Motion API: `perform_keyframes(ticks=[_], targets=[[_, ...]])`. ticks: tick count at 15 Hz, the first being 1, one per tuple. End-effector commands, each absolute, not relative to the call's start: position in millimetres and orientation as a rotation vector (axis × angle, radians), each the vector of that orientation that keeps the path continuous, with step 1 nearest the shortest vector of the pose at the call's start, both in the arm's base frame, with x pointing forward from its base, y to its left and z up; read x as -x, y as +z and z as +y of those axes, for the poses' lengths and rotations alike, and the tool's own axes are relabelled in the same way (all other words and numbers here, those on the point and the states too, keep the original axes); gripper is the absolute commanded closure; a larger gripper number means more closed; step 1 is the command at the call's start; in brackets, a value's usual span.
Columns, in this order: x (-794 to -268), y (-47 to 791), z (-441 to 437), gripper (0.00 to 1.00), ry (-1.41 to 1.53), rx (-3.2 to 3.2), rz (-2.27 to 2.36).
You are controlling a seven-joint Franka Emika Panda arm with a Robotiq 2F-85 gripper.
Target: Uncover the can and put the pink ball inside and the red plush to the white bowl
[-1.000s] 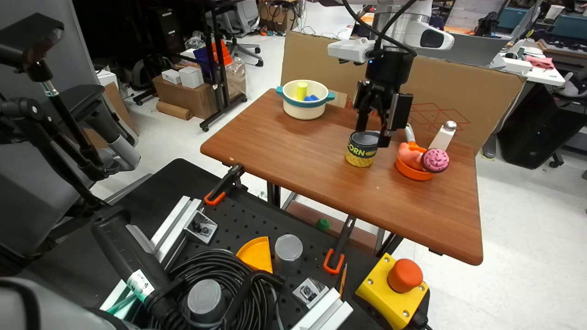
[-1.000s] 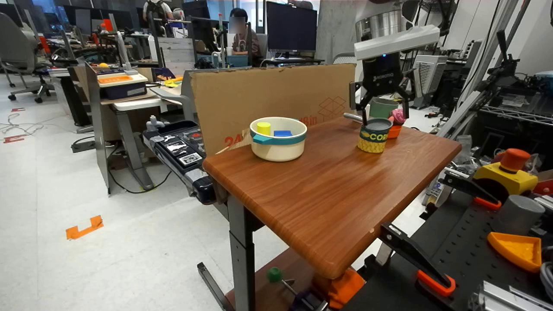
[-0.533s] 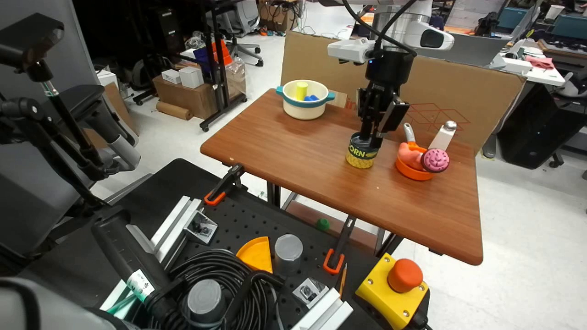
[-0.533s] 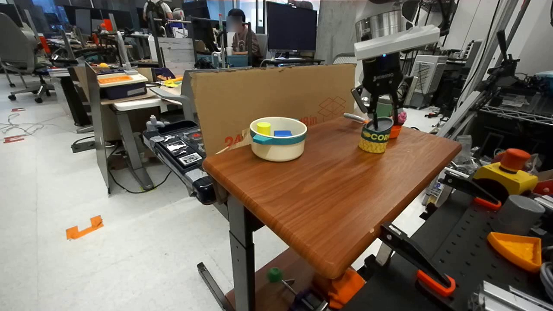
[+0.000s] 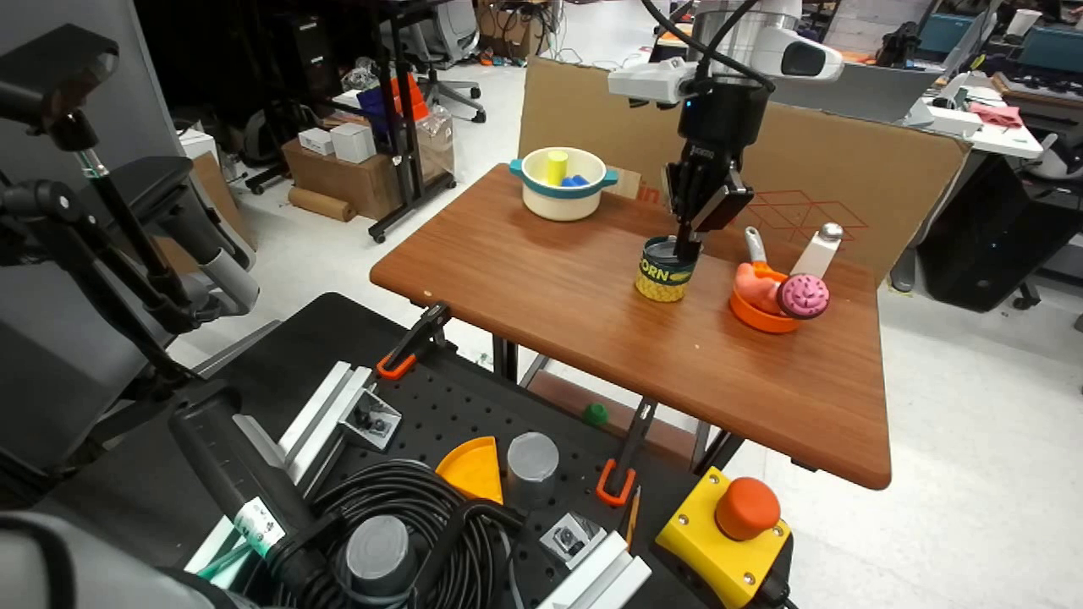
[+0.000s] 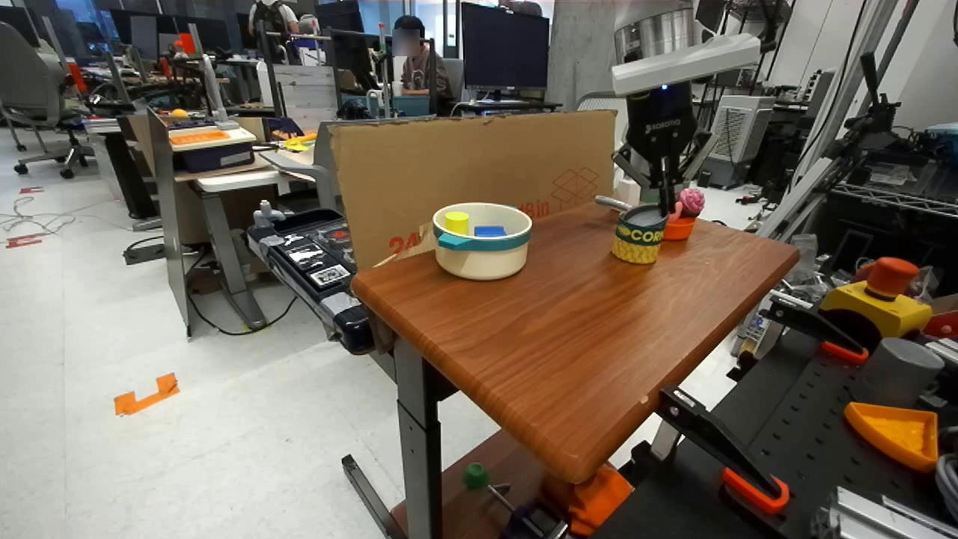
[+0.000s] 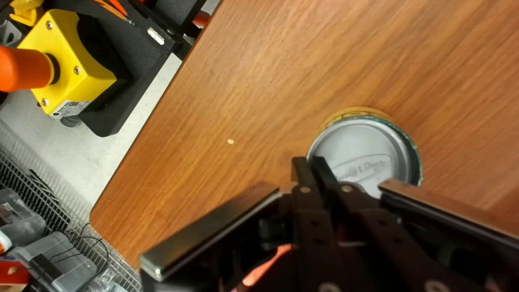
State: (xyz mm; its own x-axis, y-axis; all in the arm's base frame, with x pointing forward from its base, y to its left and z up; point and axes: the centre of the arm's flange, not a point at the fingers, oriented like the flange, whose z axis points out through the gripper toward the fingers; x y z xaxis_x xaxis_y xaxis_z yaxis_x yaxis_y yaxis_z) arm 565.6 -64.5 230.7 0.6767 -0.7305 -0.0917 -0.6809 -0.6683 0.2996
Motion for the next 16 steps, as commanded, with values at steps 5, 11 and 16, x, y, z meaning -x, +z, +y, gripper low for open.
perform_keyframes(ticks=[5, 11, 16], targets=[[-571, 234, -64, 0.99, -0.302, -2.665, -1.118], [-568, 252, -56, 0.99, -0.266, -2.684, -1.093], [-558, 288, -41, 0.99, -0.163, -2.742, -1.026]])
